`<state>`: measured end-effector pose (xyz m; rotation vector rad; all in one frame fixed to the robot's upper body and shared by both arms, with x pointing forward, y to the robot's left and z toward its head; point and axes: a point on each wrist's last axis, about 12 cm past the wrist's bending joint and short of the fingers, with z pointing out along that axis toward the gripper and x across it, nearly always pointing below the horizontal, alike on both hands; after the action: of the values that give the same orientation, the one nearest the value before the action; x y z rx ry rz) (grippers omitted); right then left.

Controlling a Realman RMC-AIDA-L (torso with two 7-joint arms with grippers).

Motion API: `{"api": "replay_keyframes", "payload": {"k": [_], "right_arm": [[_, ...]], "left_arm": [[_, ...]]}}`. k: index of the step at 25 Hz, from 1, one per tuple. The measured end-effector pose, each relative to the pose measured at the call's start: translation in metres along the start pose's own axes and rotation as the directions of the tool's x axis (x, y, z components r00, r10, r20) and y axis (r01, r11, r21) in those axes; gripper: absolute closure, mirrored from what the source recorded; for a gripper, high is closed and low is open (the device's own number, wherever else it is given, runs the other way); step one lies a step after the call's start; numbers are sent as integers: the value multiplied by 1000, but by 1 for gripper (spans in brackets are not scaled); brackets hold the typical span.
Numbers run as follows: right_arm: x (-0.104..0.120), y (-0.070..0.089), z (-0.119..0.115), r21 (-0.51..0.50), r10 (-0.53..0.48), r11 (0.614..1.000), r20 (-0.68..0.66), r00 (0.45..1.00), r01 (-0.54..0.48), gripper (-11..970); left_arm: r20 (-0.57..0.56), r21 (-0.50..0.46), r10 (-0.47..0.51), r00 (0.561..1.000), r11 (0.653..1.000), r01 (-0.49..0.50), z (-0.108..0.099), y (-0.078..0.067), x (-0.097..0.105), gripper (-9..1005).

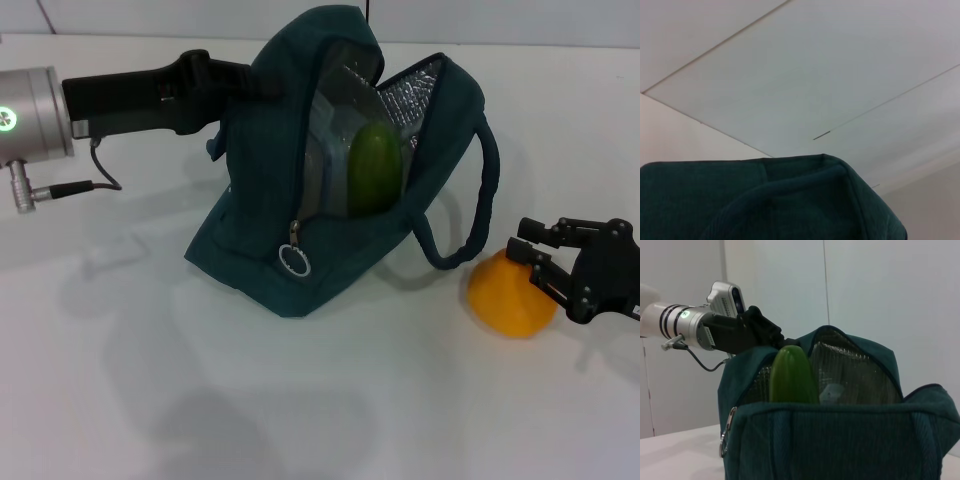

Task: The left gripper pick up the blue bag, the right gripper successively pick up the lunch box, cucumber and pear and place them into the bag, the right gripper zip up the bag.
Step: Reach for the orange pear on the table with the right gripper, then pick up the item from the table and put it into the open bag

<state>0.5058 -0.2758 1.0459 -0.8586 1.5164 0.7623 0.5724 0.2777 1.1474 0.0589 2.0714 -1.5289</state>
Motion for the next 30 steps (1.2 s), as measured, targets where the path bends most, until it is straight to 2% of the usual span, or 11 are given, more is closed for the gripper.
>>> {"api": "replay_keyframes", "payload": {"k": [15, 21, 30], "right_arm": [[1, -1, 5, 0, -7, 1000, -18, 1000, 7, 798], [0, -2, 4, 3, -10, 1000, -16, 1000, 10, 930], [-5, -4, -2, 12, -6, 1000, 24, 1000, 6, 913]], "left_arm": [[7, 3, -1, 1000, 1000, 1, -1, 0, 0, 932], [7, 3, -2, 1000, 1000, 2, -2, 0, 1, 932], [7, 2, 3, 1000, 1000, -3, -3, 0, 1, 933]]}}
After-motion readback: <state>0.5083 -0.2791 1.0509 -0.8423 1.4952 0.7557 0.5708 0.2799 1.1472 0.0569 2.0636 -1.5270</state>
